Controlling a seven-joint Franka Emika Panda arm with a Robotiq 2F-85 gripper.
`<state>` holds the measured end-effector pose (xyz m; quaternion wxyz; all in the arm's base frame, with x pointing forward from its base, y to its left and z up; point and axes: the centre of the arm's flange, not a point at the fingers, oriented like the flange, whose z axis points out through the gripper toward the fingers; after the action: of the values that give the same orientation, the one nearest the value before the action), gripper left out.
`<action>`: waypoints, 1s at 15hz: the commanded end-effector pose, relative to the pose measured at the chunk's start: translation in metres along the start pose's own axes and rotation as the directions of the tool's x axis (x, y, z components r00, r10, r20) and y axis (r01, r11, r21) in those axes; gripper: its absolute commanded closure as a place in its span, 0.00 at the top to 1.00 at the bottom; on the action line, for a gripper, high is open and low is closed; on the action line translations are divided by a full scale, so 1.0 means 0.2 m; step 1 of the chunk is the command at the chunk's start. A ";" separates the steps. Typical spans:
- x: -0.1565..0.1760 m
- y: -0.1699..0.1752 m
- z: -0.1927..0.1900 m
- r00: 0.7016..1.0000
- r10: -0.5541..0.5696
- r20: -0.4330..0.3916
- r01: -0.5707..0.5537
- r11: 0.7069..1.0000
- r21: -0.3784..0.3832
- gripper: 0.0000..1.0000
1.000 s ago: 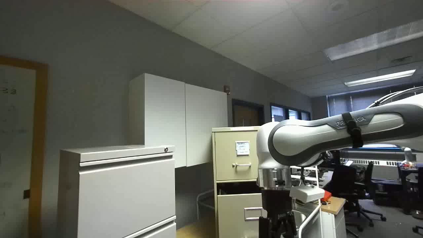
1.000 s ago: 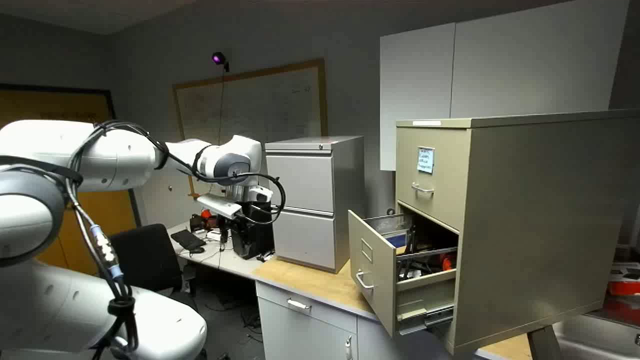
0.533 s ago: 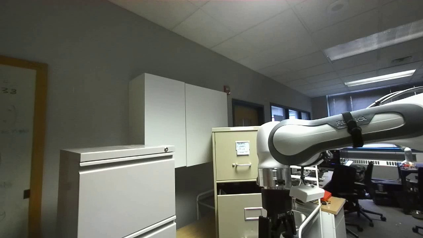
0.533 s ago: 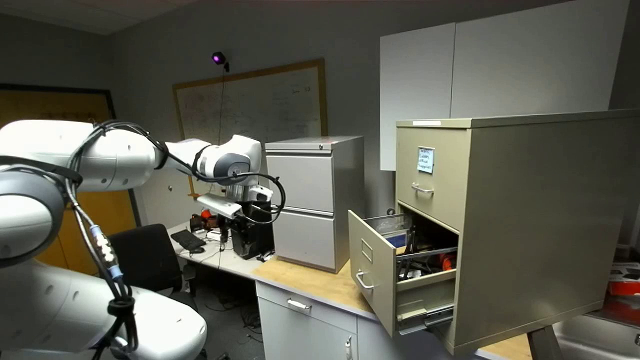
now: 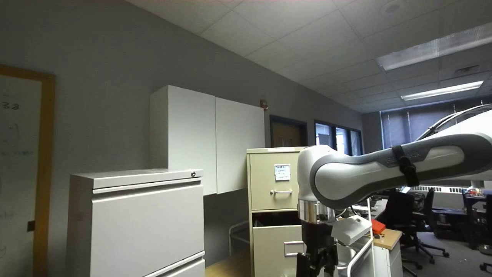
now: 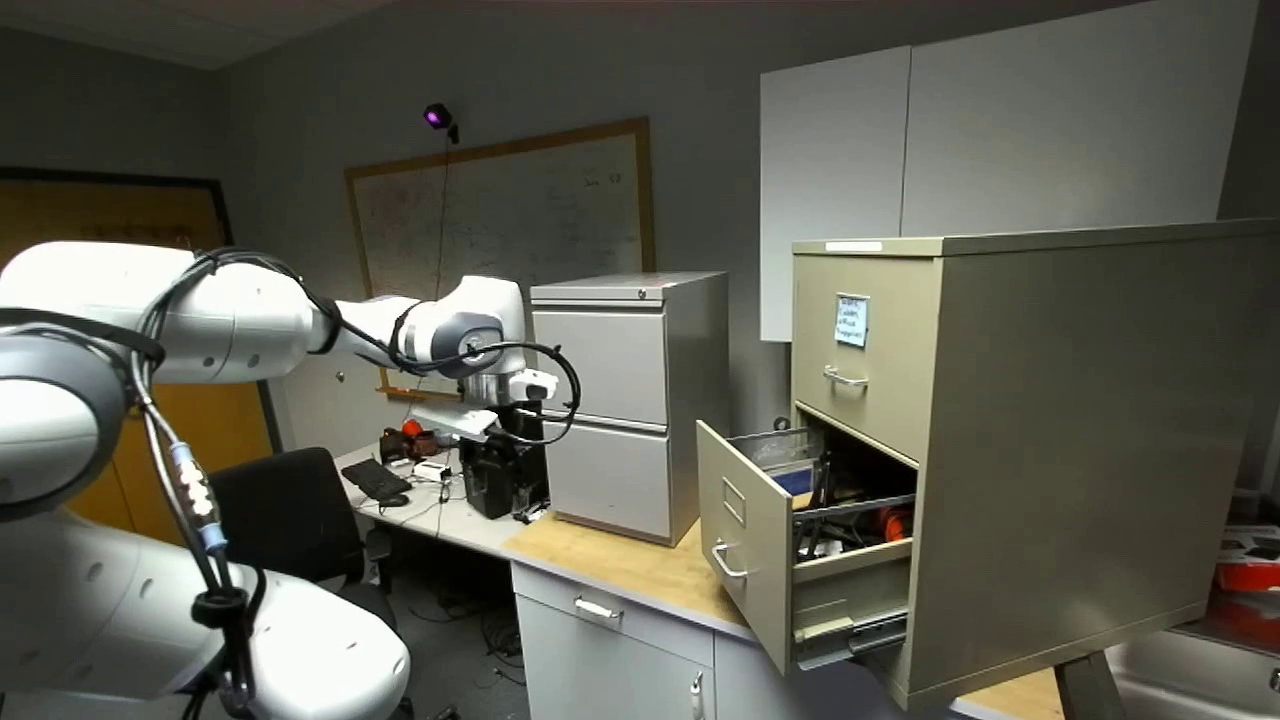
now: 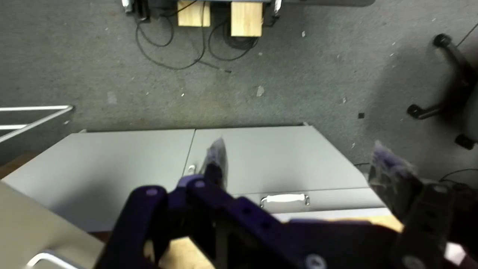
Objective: Close the bottom drawer of the cabinet to the right.
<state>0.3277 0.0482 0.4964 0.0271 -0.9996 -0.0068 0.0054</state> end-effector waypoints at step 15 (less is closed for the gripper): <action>0.92 0.32 0.61 0.802 -0.477 -0.360 0.112 0.712 -0.693 0.00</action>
<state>0.4718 -0.0068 0.3961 -0.2649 -0.9240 -0.1312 -0.2424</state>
